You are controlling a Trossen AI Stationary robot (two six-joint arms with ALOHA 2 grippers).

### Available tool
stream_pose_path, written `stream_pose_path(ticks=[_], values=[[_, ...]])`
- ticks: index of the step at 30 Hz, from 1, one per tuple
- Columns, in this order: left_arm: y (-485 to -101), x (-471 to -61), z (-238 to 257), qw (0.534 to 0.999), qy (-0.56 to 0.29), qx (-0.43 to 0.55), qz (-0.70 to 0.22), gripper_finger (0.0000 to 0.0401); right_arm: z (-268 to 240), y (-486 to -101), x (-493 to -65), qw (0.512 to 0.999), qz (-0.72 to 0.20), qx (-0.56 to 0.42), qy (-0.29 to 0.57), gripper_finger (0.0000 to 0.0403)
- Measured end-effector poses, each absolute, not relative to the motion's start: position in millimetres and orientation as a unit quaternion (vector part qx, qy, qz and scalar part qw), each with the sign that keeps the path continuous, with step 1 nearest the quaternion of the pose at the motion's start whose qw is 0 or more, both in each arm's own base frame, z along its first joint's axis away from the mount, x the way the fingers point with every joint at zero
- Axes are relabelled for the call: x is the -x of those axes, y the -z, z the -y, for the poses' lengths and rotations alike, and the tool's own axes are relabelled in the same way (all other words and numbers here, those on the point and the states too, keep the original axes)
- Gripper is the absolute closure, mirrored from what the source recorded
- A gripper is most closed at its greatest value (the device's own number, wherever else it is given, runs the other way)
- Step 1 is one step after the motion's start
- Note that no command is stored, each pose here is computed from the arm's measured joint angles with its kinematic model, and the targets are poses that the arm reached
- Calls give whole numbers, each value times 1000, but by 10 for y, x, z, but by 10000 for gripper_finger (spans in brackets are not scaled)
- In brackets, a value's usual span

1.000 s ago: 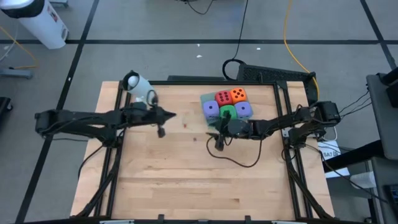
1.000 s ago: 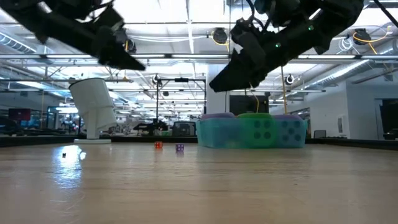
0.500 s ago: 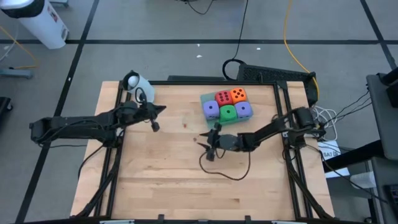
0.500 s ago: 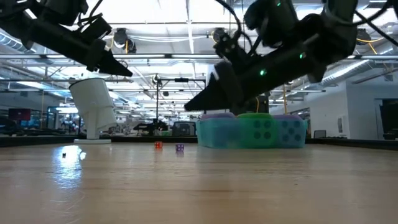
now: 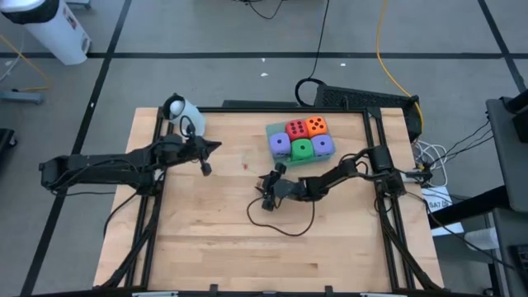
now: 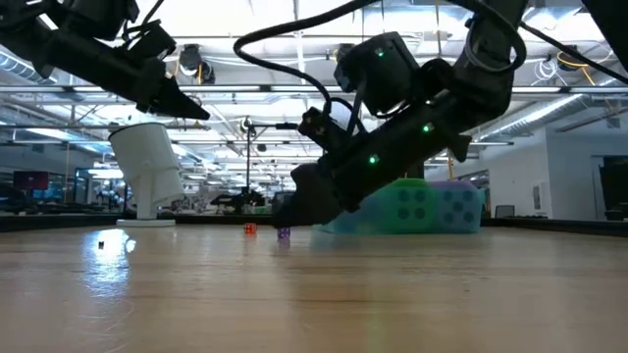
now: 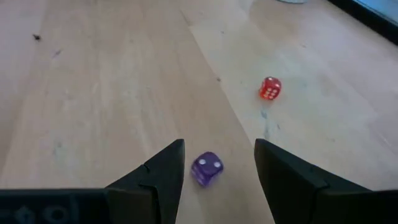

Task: Pick & Place Dice
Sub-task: Put the small violet dice into the bin

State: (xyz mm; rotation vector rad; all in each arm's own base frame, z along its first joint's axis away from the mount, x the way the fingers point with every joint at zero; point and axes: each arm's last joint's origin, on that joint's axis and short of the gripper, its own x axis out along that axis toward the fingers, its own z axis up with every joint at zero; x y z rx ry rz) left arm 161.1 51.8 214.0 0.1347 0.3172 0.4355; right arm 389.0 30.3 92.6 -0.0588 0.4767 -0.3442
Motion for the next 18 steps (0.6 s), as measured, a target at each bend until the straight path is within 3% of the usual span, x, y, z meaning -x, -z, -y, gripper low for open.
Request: stream_pose_path(ticks=[9,18], values=[[-2126,-1612,-509,964,-202,-59,-161,380,-215,-875,-3873,952,-266,-7,149,218],[-2126,-1612,-508,965,-199,-63,-162,380,-99,-876,-3889,956,-266,-38,120,267]])
